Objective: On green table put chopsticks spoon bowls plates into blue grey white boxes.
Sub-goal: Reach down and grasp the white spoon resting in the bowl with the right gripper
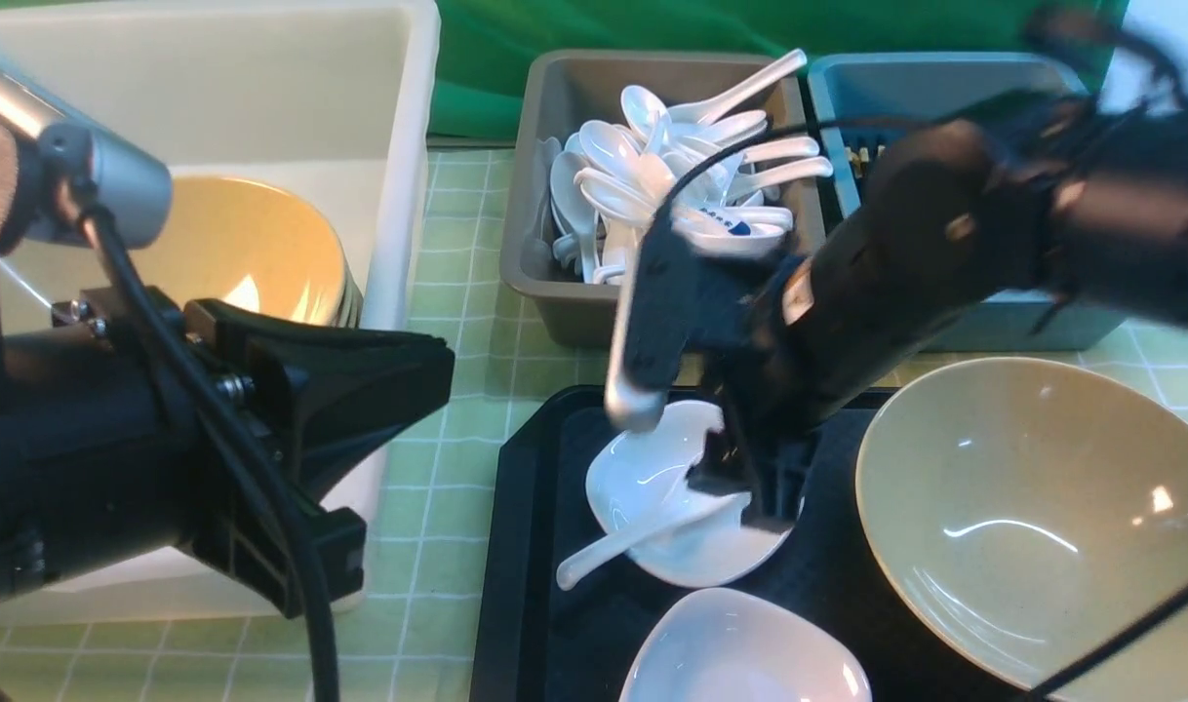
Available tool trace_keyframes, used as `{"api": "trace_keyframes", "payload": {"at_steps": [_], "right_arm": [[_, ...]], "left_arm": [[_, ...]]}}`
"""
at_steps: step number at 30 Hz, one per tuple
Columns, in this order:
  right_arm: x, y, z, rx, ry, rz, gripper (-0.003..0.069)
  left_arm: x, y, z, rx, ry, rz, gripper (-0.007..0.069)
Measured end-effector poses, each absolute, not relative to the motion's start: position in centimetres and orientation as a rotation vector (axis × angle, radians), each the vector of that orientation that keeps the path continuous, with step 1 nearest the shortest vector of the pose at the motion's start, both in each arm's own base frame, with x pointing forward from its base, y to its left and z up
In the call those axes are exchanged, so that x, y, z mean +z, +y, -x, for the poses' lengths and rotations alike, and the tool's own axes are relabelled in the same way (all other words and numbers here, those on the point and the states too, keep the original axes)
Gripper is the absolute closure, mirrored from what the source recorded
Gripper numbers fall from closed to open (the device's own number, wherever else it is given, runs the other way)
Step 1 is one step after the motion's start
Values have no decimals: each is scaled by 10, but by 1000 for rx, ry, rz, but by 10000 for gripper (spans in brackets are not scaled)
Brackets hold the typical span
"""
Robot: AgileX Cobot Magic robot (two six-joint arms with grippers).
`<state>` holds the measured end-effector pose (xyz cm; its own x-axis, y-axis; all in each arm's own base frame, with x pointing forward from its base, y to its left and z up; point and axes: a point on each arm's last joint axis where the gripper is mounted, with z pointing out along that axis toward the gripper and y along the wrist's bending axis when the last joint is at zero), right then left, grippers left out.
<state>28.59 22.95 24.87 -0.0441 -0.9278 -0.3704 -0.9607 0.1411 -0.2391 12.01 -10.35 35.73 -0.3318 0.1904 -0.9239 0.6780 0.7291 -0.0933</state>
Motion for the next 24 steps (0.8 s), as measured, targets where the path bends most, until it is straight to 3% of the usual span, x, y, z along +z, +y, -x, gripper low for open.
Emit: {"api": "trace_keyframes", "payload": {"at_steps": [4, 6, 9, 17, 24], "right_arm": [[234, 243, -283, 173, 1840, 1976, 181], [228, 253, -282, 298, 1772, 2016, 181], [225, 257, -287, 370, 1733, 2078, 181], [223, 269, -297, 373, 1593, 2176, 181], [197, 278, -295, 407, 1580, 2261, 181]], "left_arm": [[357, -104, -119, -602, 1892, -665, 627], [356, -105, -118, -630, 1907, -657, 627], [356, -106, -117, -661, 1925, -651, 627], [354, -107, -115, -678, 1953, -660, 627], [353, -107, -114, -682, 1966, -667, 627]]}}
